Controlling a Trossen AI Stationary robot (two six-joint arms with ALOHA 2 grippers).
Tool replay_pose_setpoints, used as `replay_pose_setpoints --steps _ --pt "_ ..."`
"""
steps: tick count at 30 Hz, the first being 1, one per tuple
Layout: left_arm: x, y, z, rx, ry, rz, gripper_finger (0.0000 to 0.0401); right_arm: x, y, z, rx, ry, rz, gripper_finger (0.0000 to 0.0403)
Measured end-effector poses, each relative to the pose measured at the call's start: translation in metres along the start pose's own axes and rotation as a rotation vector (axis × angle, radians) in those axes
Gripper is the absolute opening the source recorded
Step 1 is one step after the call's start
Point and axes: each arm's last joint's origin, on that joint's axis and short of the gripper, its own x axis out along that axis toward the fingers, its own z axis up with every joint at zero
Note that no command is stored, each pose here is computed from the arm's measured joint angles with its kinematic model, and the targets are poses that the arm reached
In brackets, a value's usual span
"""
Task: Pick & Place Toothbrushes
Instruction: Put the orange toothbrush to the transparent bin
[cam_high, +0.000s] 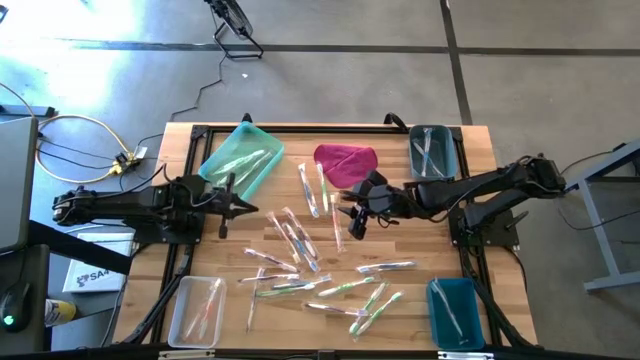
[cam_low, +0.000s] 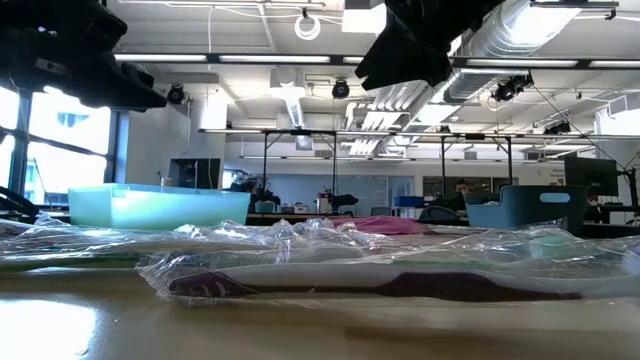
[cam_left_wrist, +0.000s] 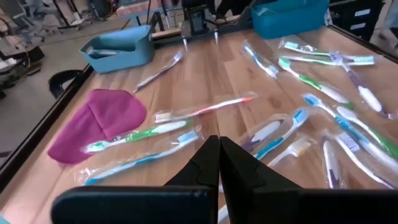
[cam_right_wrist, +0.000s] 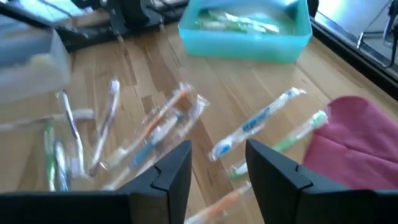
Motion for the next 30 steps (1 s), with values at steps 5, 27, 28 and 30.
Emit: replay_pose_setpoints --steps 5,27,28,30 --pt "0.001 0.000 -0.001 -0.001 0.010 -0.003 0.0006 0.000 0.002 0.009 0.077 -0.085 0.037 0.0144" --pt "0.001 0.001 -0.002 -0.002 0.021 0.030 0.0006 -0.003 0.014 0.021 0.110 -0.169 -0.033 0.0144" --pt "0.001 0.001 -0.002 -0.002 0.021 0.031 0.0006 -0.001 0.017 0.021 0.099 -0.160 -0.038 0.0144" --pt "0.001 0.001 -0.001 -0.002 0.021 0.031 0.0006 0.006 0.022 0.021 0.095 -0.146 -0.040 0.0144"
